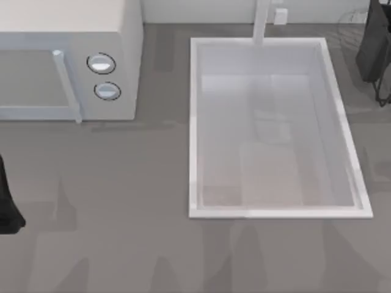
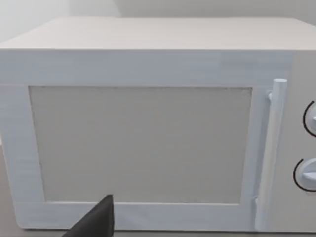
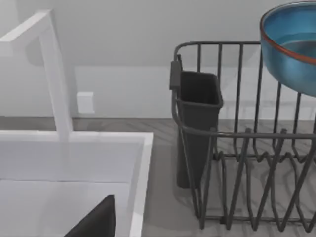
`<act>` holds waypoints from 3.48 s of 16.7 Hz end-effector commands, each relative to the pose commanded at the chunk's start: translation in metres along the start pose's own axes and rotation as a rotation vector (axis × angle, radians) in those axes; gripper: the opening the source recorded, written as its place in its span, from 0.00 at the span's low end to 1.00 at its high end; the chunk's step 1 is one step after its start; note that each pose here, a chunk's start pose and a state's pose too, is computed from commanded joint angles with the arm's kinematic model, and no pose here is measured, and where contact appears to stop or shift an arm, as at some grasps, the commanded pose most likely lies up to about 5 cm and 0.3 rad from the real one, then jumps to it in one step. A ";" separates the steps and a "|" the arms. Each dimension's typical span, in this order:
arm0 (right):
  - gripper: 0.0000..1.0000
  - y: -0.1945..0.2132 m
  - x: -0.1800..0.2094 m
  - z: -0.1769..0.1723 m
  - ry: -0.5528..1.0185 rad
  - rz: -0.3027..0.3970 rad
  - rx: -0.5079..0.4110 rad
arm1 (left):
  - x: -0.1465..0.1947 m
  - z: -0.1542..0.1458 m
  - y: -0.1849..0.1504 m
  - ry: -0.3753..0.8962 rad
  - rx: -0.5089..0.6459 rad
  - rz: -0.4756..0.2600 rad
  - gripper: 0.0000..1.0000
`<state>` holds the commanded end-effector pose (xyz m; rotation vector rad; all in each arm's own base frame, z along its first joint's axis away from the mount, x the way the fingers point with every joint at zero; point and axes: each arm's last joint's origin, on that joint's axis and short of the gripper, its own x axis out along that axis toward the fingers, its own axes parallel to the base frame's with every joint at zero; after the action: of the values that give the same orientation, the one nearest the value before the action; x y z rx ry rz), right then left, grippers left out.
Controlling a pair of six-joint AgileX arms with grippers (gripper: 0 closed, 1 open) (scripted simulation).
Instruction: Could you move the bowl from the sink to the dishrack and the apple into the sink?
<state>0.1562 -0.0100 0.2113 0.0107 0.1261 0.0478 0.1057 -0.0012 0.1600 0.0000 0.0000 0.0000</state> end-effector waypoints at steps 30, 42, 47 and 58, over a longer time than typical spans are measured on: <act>1.00 0.010 -0.043 -0.057 -0.126 -0.048 -0.011 | 0.000 0.000 0.000 0.000 0.000 0.000 1.00; 1.00 0.008 -0.044 -0.041 -0.034 -0.067 -0.035 | 0.000 0.000 0.000 0.000 0.000 0.000 1.00; 1.00 -0.002 -0.028 -0.001 0.292 -0.127 -0.077 | 0.000 0.000 0.000 0.000 0.000 0.000 1.00; 1.00 -0.075 0.095 0.022 1.243 -0.109 -0.013 | 0.000 0.000 0.000 0.000 0.000 0.000 1.00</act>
<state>0.2569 -0.0807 0.2198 -0.0410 1.3685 -0.0602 0.1057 -0.0012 0.1600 0.0000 0.0000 0.0000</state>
